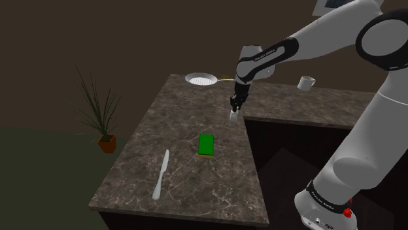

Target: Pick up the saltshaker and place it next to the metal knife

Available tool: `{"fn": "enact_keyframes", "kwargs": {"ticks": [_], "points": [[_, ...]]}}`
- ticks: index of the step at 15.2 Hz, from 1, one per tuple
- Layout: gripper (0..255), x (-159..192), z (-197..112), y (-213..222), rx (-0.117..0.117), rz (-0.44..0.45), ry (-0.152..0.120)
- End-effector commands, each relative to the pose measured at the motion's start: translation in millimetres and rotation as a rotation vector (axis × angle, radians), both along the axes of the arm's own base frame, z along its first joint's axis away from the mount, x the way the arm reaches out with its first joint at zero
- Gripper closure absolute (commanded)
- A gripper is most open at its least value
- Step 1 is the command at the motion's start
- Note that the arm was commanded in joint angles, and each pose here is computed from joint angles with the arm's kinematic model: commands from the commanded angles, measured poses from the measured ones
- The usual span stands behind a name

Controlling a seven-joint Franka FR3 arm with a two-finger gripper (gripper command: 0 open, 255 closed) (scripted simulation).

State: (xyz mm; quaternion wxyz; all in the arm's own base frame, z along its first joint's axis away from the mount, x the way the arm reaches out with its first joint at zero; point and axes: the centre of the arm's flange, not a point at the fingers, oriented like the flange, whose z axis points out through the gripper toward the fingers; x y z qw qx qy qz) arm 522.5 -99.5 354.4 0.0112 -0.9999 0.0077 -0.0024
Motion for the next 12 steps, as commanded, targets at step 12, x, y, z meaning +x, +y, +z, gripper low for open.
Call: {"fn": "enact_keyframes", "kwargs": {"ticks": [12], "points": [[255,1,68,-1,0.0,0.0,0.0]]}}
